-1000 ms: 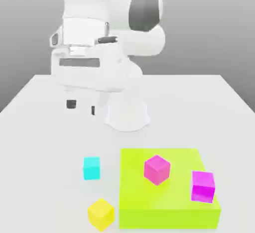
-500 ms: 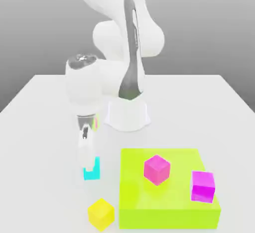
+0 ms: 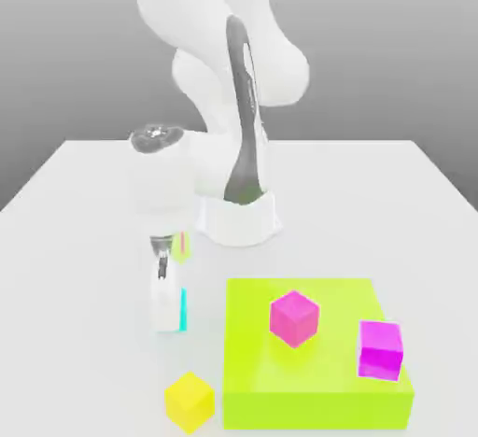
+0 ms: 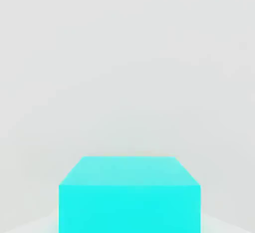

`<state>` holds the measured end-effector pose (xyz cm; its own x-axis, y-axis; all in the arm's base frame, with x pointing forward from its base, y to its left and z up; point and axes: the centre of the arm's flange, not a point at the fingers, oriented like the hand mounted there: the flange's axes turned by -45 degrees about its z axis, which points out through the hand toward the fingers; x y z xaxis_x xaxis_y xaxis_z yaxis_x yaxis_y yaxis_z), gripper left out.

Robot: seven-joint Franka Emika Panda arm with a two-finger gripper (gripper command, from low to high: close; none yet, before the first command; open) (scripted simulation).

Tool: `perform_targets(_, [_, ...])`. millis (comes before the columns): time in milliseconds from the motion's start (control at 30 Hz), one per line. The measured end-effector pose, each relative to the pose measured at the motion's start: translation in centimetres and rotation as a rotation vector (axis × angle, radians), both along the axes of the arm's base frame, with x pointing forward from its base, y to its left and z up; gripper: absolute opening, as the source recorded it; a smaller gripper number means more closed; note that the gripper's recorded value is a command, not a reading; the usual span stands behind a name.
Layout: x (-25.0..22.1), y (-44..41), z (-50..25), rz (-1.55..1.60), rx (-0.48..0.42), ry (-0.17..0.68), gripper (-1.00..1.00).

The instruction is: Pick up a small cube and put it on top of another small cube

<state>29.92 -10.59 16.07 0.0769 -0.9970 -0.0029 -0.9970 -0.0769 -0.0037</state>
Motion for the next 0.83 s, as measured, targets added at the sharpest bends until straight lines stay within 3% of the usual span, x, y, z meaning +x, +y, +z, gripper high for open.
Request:
perform_targets(167, [1.1,0.2,3.2,0.056,-0.007,0.003,-1.0])
perform_targets(533, [14.7,4.0,7.3,0.631,-0.008,0.004,-1.0])
perform_targets(700, [16.1,4.2,3.0,0.684,-0.005,0.001,-1.0])
perform_targets(733, [16.1,4.3,1.9,0.685,-0.005,0.001,1.0])
perform_targets(833, [16.1,4.3,1.9,0.685,-0.005,0.001,1.0])
